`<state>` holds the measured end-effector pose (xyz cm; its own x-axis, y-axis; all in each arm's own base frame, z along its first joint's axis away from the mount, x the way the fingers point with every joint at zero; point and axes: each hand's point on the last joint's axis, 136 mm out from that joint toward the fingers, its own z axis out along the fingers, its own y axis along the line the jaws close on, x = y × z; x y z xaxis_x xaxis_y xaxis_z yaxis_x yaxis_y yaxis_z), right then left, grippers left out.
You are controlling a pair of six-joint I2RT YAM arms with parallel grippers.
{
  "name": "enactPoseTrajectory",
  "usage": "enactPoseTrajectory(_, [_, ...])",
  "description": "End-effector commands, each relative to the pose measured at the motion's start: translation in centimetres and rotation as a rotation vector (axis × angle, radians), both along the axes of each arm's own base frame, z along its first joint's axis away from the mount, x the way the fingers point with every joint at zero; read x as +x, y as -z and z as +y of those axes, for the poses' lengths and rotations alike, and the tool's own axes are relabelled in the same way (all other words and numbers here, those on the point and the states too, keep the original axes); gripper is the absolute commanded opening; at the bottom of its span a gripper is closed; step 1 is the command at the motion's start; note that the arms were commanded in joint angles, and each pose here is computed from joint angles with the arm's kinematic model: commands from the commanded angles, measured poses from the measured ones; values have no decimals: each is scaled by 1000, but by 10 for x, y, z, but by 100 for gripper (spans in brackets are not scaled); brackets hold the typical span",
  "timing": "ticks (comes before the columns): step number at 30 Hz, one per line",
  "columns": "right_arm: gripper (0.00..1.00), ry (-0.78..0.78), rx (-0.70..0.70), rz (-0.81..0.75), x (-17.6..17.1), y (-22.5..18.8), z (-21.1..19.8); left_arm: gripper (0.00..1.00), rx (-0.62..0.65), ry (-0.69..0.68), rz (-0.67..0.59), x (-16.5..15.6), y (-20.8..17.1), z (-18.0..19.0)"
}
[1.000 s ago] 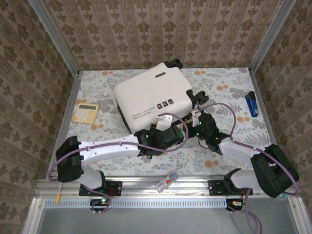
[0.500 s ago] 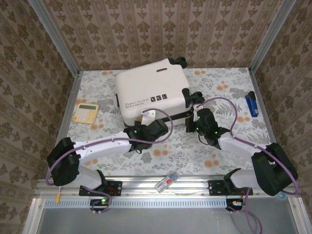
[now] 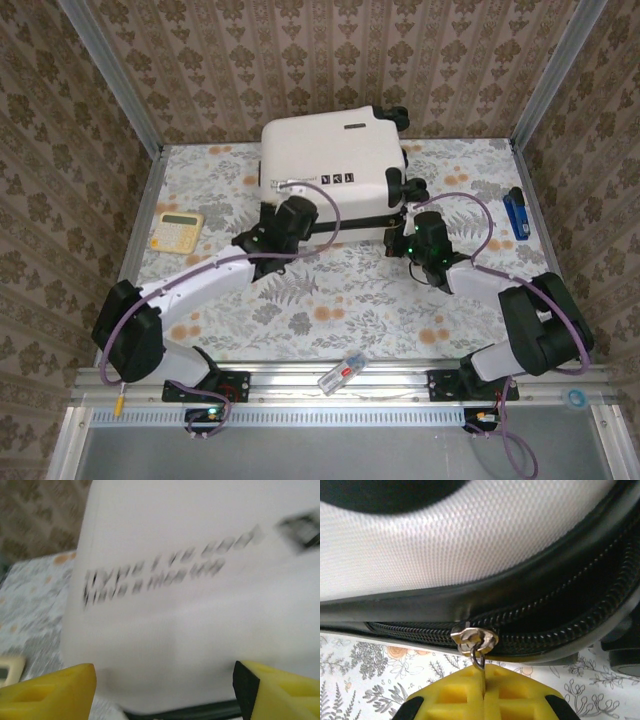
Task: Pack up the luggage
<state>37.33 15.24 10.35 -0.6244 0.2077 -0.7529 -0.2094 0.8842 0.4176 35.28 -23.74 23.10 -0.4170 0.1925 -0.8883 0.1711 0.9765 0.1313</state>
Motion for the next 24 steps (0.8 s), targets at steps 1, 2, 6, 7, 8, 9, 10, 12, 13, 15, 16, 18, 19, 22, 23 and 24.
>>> enactPoseTrajectory(1, [0,-97,111,-53,1,-16,23,76,-43,244,-47,8,-42,-52])
enactPoseTrajectory(2, [0,-101,119,-56,1,-15,24,77,-55,324,-51,7,-48,-68])
enactPoseTrajectory(6, [0,-19,120,-22,5,-8,14,78,-65,535,-77,12,-75,-118])
enactPoseTrajectory(7, [0,-9,134,-19,4,-9,14,78,-57,571,-76,15,-78,-130])
enactPoseTrajectory(8, [0,-1,150,-18,4,-9,14,78,-51,600,-69,19,-81,-140])
enactPoseTrajectory(9, [0,4,163,-16,3,-9,14,78,-46,614,-59,23,-82,-148])
enactPoseTrajectory(10, [0,5,172,-14,3,-9,15,78,-38,612,-37,30,-82,-156])
enactPoseTrajectory(12, [0,17,171,-13,0,-8,14,78,-16,608,4,38,-81,-170])
enactPoseTrajectory(13, [0,18,171,-13,0,-8,14,78,0,594,19,43,-79,-177])
enactPoseTrajectory(15, [0,21,166,-7,-2,-7,12,78,46,572,46,49,-74,-189])
enactPoseTrajectory(16, [0,20,163,-6,-4,-7,12,78,68,557,55,51,-71,-192])
enactPoseTrajectory(18, [0,15,156,-2,-6,-8,12,78,108,541,74,52,-66,-202])
enactPoseTrajectory(19, [0,16,152,0,-7,-7,11,78,122,535,83,52,-63,-206])
enactPoseTrajectory(22, [0,15,140,-2,-9,-10,10,79,180,513,96,49,-54,-216])
enactPoseTrajectory(23, [0,16,137,-3,-10,-10,9,80,198,502,95,48,-51,-219])
enactPoseTrajectory(24, [0,15,133,-6,-10,-11,8,80,212,495,97,47,-48,-220])
